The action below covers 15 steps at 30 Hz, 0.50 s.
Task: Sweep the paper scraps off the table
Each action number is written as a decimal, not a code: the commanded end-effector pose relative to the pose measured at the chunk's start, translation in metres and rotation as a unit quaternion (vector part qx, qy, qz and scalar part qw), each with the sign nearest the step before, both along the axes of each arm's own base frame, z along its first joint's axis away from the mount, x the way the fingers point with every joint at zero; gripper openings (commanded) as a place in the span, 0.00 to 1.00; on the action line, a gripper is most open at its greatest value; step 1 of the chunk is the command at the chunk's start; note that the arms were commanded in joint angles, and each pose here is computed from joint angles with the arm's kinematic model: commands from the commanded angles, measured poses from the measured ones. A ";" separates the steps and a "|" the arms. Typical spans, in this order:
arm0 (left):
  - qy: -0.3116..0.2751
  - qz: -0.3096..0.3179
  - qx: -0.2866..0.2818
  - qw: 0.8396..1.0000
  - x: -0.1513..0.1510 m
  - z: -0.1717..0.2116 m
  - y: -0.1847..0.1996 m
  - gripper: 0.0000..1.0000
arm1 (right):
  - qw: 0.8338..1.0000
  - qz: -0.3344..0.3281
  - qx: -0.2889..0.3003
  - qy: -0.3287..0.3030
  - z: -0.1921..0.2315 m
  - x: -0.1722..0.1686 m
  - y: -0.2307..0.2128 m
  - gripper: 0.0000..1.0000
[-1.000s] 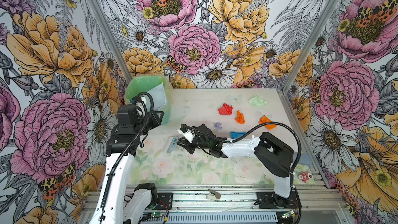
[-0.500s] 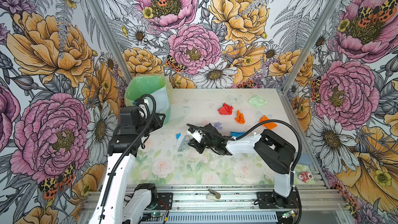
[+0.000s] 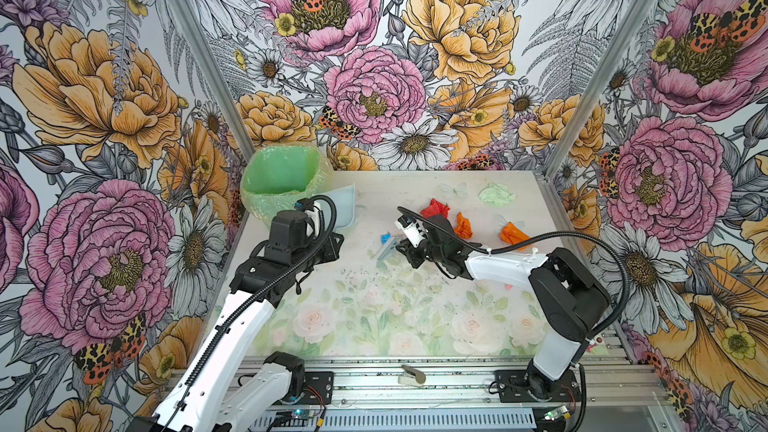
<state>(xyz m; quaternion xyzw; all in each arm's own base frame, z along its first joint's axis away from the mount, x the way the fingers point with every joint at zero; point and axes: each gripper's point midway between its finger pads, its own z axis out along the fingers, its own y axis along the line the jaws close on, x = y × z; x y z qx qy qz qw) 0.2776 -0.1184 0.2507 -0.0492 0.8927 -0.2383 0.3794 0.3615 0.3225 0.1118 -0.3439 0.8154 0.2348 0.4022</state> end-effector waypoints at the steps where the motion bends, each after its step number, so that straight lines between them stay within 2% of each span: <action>1: 0.007 0.010 0.029 1.000 -0.001 -0.013 -0.001 0.13 | 0.999 -0.004 0.026 -0.031 0.040 0.010 -0.010 0.00; 11: 0.049 -0.016 0.097 0.994 -0.016 -0.054 -0.026 0.13 | 0.995 -0.061 0.071 -0.038 0.099 0.040 -0.037 0.00; 15: 0.066 -0.026 0.126 0.989 -0.019 -0.071 -0.034 0.13 | 0.988 -0.127 0.089 -0.015 0.107 0.062 -0.044 0.00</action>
